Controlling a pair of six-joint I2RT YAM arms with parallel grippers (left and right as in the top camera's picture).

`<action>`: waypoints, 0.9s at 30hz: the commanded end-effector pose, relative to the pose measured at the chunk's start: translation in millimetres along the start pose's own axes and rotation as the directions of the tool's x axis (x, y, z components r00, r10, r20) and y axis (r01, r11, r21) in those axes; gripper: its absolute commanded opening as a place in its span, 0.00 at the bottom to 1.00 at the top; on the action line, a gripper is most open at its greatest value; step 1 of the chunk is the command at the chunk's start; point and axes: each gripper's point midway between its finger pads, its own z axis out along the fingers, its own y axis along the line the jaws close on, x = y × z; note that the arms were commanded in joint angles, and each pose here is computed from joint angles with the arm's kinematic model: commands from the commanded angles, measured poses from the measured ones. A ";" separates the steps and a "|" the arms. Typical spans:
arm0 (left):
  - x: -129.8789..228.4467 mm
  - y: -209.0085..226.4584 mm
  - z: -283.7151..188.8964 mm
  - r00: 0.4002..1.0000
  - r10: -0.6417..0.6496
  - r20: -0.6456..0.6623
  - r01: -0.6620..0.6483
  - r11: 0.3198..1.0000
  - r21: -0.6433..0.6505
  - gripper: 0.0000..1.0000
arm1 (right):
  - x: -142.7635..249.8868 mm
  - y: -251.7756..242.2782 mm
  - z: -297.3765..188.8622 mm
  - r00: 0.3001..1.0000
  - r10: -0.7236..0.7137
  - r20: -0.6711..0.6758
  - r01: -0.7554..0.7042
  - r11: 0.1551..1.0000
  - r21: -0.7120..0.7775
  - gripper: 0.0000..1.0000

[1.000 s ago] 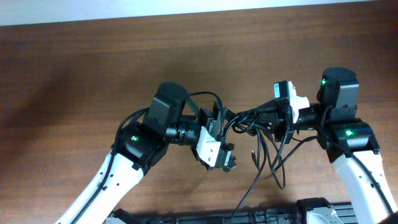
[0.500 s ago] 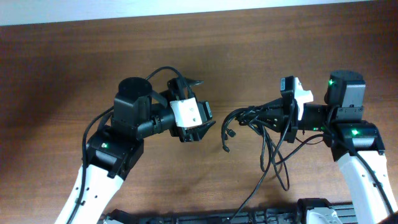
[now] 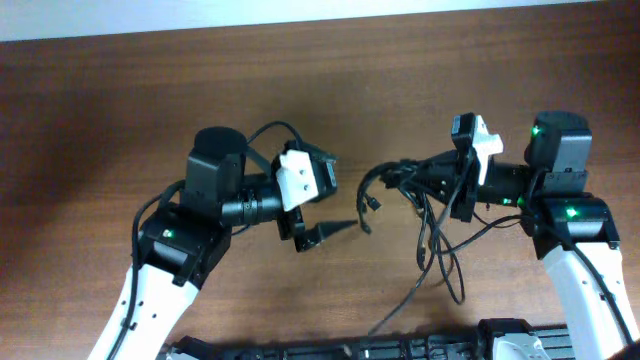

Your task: Untangle cables

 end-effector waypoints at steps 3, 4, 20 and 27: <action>-35.3 9.0 -4.6 0.944 -0.306 0.121 0.307 0.952 0.010 1.00 | -1.1 -15.5 -1.9 0.992 0.124 -0.001 -0.123 0.988 0.088 0.04; -38.3 8.2 -3.8 0.937 -0.324 0.128 0.324 0.946 0.017 0.99 | -1.7 -22.3 -2.6 0.985 0.172 0.006 -0.172 0.977 0.124 0.04; -55.2 -1.3 34.8 0.808 -0.569 0.152 0.570 0.821 0.041 0.99 | -8.7 -39.0 -5.1 0.918 0.389 0.081 -0.398 0.896 0.198 0.04; -35.6 17.4 65.3 0.695 -0.710 0.112 0.710 0.703 0.053 0.99 | -11.9 -31.3 -3.5 0.920 0.384 0.075 -0.391 0.908 0.152 0.04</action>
